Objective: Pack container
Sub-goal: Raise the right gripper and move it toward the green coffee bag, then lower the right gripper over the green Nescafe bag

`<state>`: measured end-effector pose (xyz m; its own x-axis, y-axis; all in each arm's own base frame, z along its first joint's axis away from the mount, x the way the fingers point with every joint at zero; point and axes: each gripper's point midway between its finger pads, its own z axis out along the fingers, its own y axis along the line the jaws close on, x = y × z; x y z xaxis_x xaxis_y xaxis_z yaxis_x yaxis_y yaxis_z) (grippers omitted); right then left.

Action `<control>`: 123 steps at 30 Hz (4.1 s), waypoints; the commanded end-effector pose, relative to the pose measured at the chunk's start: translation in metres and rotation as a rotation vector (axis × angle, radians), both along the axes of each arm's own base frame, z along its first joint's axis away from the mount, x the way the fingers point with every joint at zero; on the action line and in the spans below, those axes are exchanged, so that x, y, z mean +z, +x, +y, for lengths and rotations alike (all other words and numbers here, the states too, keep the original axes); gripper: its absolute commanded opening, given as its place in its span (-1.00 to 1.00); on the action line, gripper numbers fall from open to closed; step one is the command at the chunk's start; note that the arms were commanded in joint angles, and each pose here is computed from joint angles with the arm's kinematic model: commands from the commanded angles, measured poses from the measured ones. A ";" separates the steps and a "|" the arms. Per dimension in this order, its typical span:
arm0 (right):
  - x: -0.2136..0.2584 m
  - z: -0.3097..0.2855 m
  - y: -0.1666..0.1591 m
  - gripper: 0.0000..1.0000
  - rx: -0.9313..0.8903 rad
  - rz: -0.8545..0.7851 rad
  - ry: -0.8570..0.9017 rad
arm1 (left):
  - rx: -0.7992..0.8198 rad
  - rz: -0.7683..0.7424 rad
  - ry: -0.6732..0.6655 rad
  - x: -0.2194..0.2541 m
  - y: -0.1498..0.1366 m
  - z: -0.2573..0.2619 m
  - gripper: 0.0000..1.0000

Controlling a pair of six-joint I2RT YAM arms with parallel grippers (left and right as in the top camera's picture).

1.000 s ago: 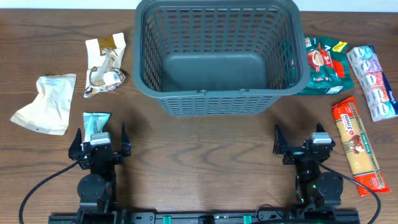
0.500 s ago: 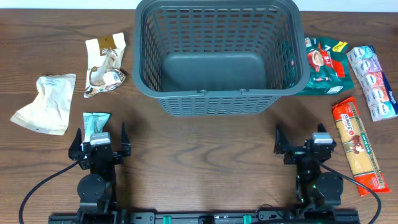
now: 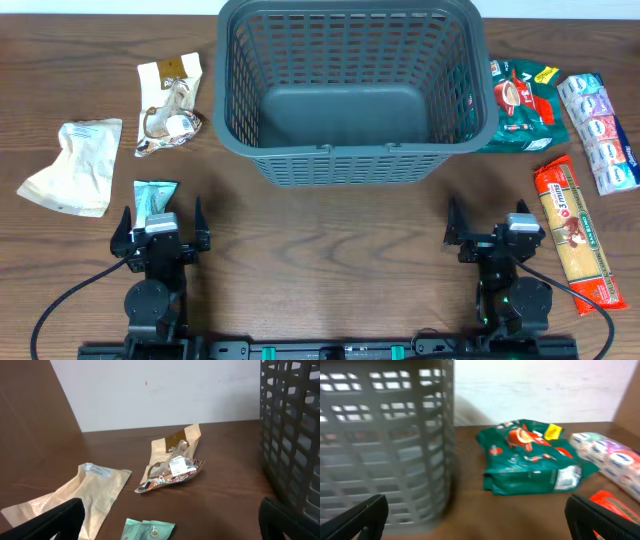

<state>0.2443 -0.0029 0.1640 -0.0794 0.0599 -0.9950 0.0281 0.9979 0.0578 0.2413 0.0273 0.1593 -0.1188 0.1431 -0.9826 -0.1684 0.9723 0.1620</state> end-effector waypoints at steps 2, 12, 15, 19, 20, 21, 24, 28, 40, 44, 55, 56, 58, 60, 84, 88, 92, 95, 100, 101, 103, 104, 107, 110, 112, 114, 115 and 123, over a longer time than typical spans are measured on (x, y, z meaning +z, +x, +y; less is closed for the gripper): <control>0.002 0.005 0.000 0.98 0.029 -0.018 0.081 | 0.023 0.042 0.010 -0.017 0.000 0.004 0.97; 0.045 -0.005 -0.004 0.98 -0.027 -0.141 0.073 | 0.023 0.042 0.010 -0.017 0.000 0.004 0.97; 0.065 -0.006 -0.007 0.99 -0.032 -0.206 0.075 | 0.023 0.042 0.010 -0.017 0.000 0.004 0.97; 0.080 -0.006 -0.010 0.99 -0.030 -0.240 0.077 | 0.023 0.042 0.010 -0.017 0.000 0.004 0.97; 0.082 -0.006 -0.011 0.99 -0.028 -0.246 0.077 | 0.023 0.042 0.010 -0.017 0.000 0.004 0.97; 0.084 -0.004 -0.011 0.99 -0.019 -0.251 0.077 | 0.023 0.042 0.010 -0.017 0.000 0.004 0.97; 0.086 -0.002 -0.011 0.99 -0.003 -0.255 0.076 | 0.023 0.042 0.010 -0.017 0.000 0.004 0.97; 0.086 -0.002 -0.012 0.99 -0.003 -0.259 0.076 | 0.023 0.042 0.010 -0.017 0.000 0.004 0.97; 0.048 -0.004 -0.008 0.98 -0.024 -0.107 0.083 | 0.023 0.042 0.010 -0.017 0.000 0.004 0.97; 0.057 0.005 -0.008 0.98 0.034 -0.140 0.128 | 0.023 0.042 0.010 -0.017 0.000 0.004 0.97; 0.122 -0.012 0.001 0.99 -0.075 -0.054 0.100 | 0.023 0.042 0.010 -0.017 0.000 0.004 0.97; 0.132 -0.016 0.005 0.99 -0.094 -0.028 0.079 | 0.023 0.042 0.010 -0.017 0.000 0.004 0.97; 0.153 -0.022 0.015 0.98 -0.129 0.046 0.038 | 0.023 0.042 0.010 -0.017 0.000 0.004 0.97; 0.172 -0.026 0.025 0.98 -0.151 0.122 0.000 | 0.023 0.042 0.010 -0.017 0.000 0.004 0.97; 0.187 -0.116 0.098 0.98 -0.131 0.789 -0.045 | 0.023 0.042 0.010 -0.017 0.000 0.004 0.97; 0.154 -0.116 0.118 0.98 -0.023 0.871 -0.050 | 0.023 0.042 0.010 -0.017 0.000 0.004 0.98; 0.118 -0.122 0.134 0.98 0.000 0.965 -0.011 | 0.023 0.042 0.010 -0.017 0.000 0.004 0.97; 0.089 -0.126 0.144 0.99 0.014 1.035 0.019 | 0.023 0.042 0.010 -0.017 0.000 0.004 0.97; 0.057 -0.132 0.161 0.99 0.023 1.085 0.051 | 0.023 0.042 0.010 -0.017 0.000 0.004 0.97; 0.056 -0.132 0.163 0.98 0.015 1.082 0.064 | 0.023 0.042 0.010 -0.017 0.000 0.004 0.97; 0.055 -0.133 0.169 0.98 0.001 1.066 0.091 | 0.023 0.042 0.010 -0.017 0.000 0.004 0.97; 0.056 -0.132 0.171 0.98 0.005 1.055 0.098 | 0.023 0.042 0.010 -0.017 0.000 0.004 0.97; 0.058 -0.134 0.175 0.99 0.002 1.038 0.091 | 0.023 0.042 0.010 -0.017 0.000 0.004 0.97; 0.061 -0.134 0.180 0.98 0.002 1.014 0.081 | 0.023 0.042 0.010 -0.017 0.000 0.004 0.97; 0.063 -0.132 0.184 0.99 0.006 1.005 0.073 | 0.023 0.042 0.010 -0.017 0.000 0.004 0.97; 0.062 -0.129 0.188 0.99 0.011 1.003 0.062 | 0.023 0.042 0.010 -0.017 0.000 0.004 0.97; 0.060 -0.129 0.190 0.98 0.009 1.003 0.053 | 0.023 0.042 0.010 -0.017 0.000 0.004 0.97; 0.049 -0.122 0.214 0.99 0.009 1.047 -0.042 | 0.023 0.042 0.010 -0.017 0.000 0.004 0.97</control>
